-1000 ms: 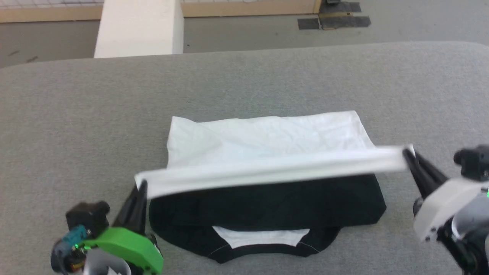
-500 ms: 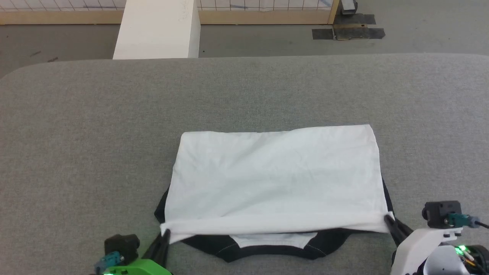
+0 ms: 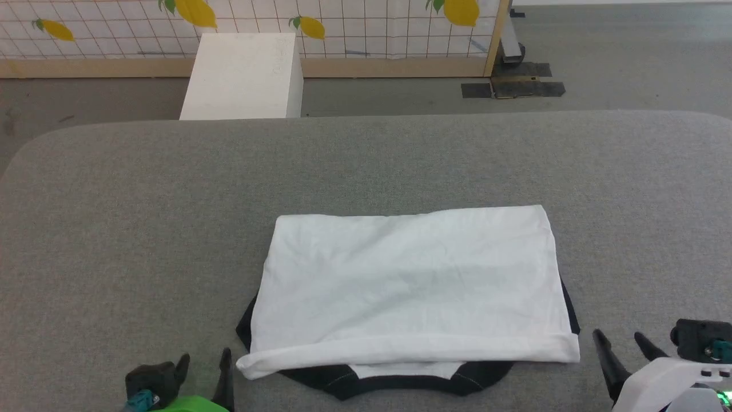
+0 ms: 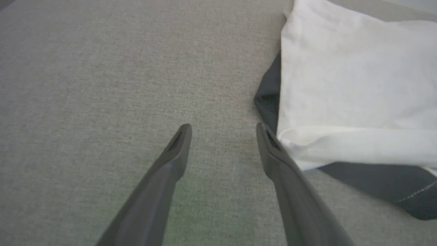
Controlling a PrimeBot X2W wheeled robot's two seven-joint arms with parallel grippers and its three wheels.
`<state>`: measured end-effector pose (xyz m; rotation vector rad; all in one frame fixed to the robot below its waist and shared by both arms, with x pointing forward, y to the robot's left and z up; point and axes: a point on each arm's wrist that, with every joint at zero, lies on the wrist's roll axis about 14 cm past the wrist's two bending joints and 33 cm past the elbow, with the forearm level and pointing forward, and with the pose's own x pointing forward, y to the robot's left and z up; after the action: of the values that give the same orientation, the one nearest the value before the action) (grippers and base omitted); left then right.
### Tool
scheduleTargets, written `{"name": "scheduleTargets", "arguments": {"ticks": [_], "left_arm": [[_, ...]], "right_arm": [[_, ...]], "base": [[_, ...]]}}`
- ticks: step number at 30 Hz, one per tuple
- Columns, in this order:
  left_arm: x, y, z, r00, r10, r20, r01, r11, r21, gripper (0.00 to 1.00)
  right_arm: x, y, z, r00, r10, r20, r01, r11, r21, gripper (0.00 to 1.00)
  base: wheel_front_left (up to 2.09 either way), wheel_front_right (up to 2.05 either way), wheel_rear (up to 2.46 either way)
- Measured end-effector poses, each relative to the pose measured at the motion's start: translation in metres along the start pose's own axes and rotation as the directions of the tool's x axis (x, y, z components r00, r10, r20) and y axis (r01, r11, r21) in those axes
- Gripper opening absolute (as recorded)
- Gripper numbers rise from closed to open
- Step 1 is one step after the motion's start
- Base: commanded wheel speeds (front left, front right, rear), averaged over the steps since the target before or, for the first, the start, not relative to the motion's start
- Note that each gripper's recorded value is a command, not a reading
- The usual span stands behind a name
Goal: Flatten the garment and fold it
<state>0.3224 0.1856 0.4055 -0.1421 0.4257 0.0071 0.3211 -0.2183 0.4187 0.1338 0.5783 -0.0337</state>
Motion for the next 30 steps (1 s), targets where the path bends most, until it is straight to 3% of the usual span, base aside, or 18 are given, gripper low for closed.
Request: {"name": "scheduleTargets", "arguments": {"ticks": [7, 15, 24, 30], "left_arm": [[0.002, -0.007, 0.078, 0.939, 0.000, 0.343, 0.005, 1.000, -0.016, 1.00], [0.013, -0.020, 0.132, 0.863, -0.033, 0.504, 0.032, 0.999, 0.010, 1.00], [0.026, -0.027, 0.143, 0.848, -0.045, 0.528, 0.039, 0.999, 0.023, 1.00], [0.031, -0.028, 0.138, 0.855, -0.043, 0.518, 0.041, 0.999, 0.016, 1.00]], "right_arm": [[-0.005, 0.004, 0.045, 0.975, 0.013, 0.224, -0.031, 0.997, 0.074, 1.00], [0.012, 0.009, 0.061, 0.951, 0.021, 0.308, -0.060, 0.991, 0.119, 1.00], [0.054, 0.019, 0.030, 0.993, 0.053, 0.101, -0.070, 0.982, 0.176, 1.00], [0.074, 0.034, 0.003, 0.990, 0.097, -0.102, -0.081, 0.985, 0.153, 1.00]], "base": [[0.00, 0.00, 0.00], [0.00, 0.00, 0.00], [0.00, 0.00, 0.00], [0.00, 0.00, 0.00]]}}
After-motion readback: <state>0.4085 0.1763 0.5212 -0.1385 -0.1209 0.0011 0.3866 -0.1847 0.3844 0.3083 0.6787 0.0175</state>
